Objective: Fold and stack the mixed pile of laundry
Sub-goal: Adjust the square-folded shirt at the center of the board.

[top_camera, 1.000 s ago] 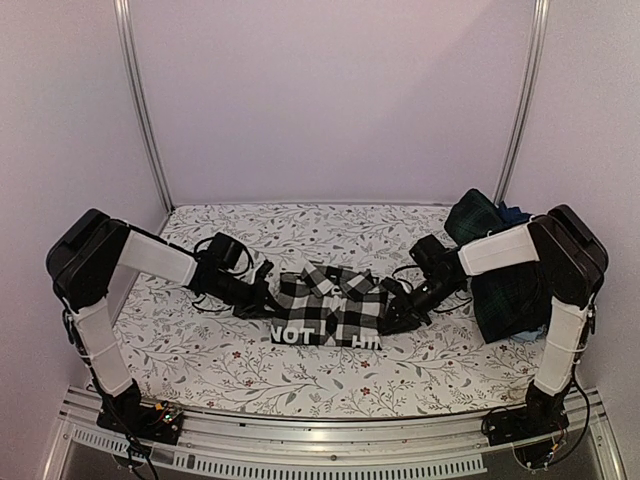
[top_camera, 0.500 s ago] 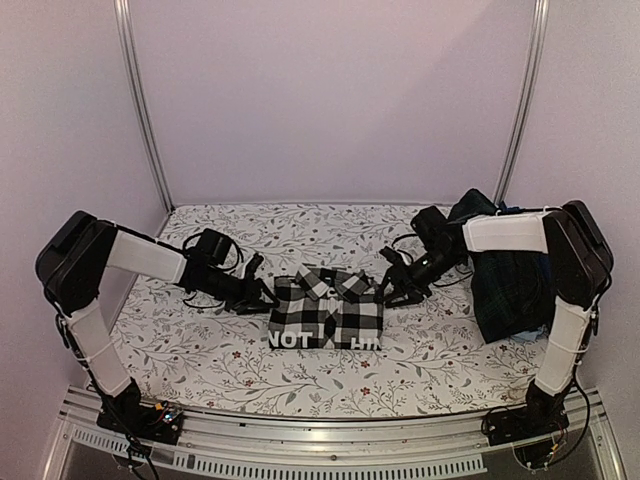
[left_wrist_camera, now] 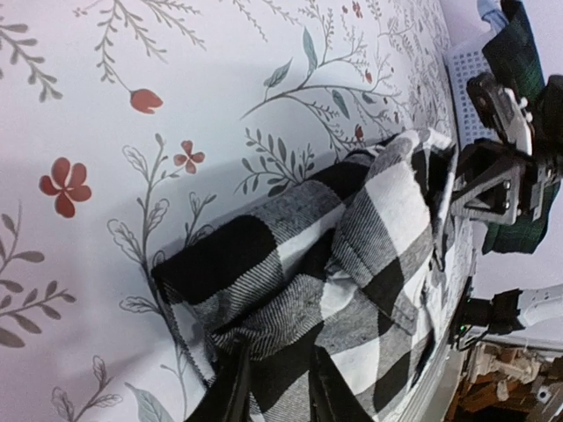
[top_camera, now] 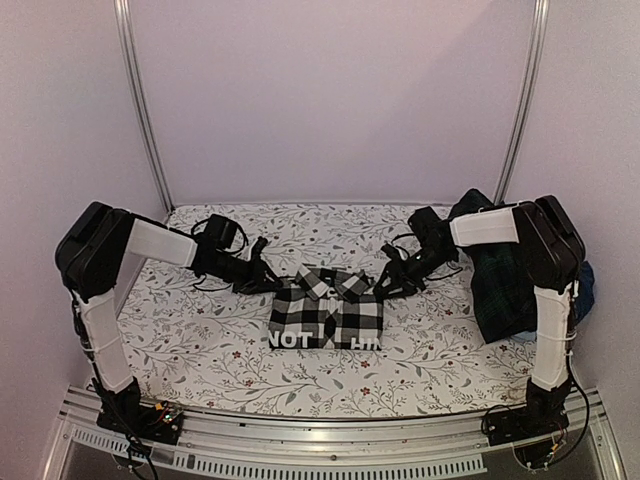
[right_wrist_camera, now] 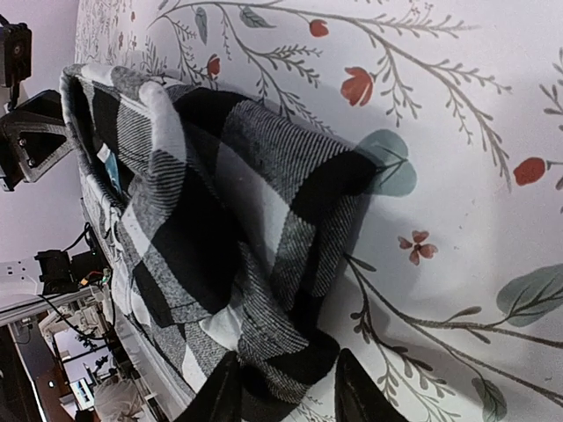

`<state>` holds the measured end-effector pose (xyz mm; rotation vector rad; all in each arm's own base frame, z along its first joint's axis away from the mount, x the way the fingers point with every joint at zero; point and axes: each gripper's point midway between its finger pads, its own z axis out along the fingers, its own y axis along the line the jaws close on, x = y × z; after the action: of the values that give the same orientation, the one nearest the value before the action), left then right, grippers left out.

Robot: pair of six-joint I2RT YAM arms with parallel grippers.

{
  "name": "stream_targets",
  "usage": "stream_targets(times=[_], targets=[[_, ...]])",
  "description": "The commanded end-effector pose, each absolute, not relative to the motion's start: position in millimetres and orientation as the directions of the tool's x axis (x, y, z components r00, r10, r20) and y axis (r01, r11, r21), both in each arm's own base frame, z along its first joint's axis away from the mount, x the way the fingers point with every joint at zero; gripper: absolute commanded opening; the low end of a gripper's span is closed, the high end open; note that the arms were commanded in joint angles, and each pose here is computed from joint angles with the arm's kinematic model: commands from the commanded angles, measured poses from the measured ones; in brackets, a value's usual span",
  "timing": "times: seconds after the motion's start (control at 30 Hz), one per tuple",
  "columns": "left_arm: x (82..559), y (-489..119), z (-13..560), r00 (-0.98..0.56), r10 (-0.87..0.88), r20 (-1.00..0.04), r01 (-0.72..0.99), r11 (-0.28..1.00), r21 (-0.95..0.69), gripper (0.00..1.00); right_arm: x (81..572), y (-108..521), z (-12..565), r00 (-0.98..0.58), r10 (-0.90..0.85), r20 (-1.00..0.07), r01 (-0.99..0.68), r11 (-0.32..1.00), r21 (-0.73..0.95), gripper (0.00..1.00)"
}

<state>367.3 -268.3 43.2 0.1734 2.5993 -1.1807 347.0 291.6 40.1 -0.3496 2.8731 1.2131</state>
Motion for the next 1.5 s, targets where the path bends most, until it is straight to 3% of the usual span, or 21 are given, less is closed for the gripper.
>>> stream_targets(times=[0.0,0.07,0.17,0.33,0.43,0.87,0.93,1.0,1.07,1.17,1.27,1.47], targets=[[372.0,-269.2,41.2,-0.951,0.001,-0.308,0.234,0.651,-0.722,0.14,360.2,302.9,42.2,-0.974,-0.2,-0.105,-0.213,0.653,0.727,0.27],[372.8,-268.7,44.1,-0.948,-0.001,-0.32,0.241,0.654,-0.717,0.09,361.7,305.4,46.3,-0.971,-0.205,-0.118,-0.225,0.639,0.736,0.2],[375.0,-263.4,43.6,-0.947,-0.013,-0.321,0.229,0.671,-0.705,0.09,363.9,306.5,51.7,-0.969,-0.206,-0.137,-0.239,0.633,0.737,0.03],[379.7,-247.2,40.6,-0.945,-0.067,-0.32,0.176,0.719,-0.672,0.43,364.5,306.6,57.5,-0.966,-0.209,-0.151,-0.252,0.63,0.735,0.0],[381.7,-249.6,38.3,-0.947,-0.059,-0.317,0.182,0.716,-0.675,0.48,365.4,307.3,62.3,-0.964,-0.208,-0.163,-0.259,0.625,0.736,0.0],[389.3,-258.3,47.6,-0.944,-0.028,-0.329,0.231,0.656,-0.719,0.02,369.0,308.1,69.5,-0.959,-0.209,-0.189,-0.28,0.621,0.733,0.0],[391.4,-253.1,51.1,-0.941,-0.039,-0.337,0.226,0.669,-0.708,0.02,369.1,307.8,71.2,-0.958,-0.21,-0.196,-0.285,0.62,0.731,0.0],[391.8,-248.1,49.9,-0.938,-0.041,-0.343,0.221,0.693,-0.687,0.23,368.9,307.6,72.2,-0.957,-0.211,-0.198,-0.288,0.62,0.73,0.0],[389.4,-246.4,45.7,-0.941,-0.041,-0.335,0.211,0.701,-0.681,0.35,368.0,307.6,70.5,-0.957,-0.214,-0.194,-0.287,0.619,0.731,0.0],[383.8,-253.0,36.7,-0.951,-0.019,-0.308,0.212,0.686,-0.697,0.39,367.8,308.0,68.0,-0.959,-0.213,-0.188,-0.281,0.618,0.734,0.0],[378.8,-266.6,33.3,-0.954,0.018,-0.299,0.234,0.665,-0.709,0.32,369.0,308.9,68.1,-0.959,-0.211,-0.188,-0.28,0.616,0.737,0.0],[376.1,-273.8,35.1,-0.954,0.025,-0.3,0.242,0.657,-0.714,0.0,371.7,310.4,70.5,-0.959,-0.212,-0.189,-0.281,0.615,0.737,0.0]])
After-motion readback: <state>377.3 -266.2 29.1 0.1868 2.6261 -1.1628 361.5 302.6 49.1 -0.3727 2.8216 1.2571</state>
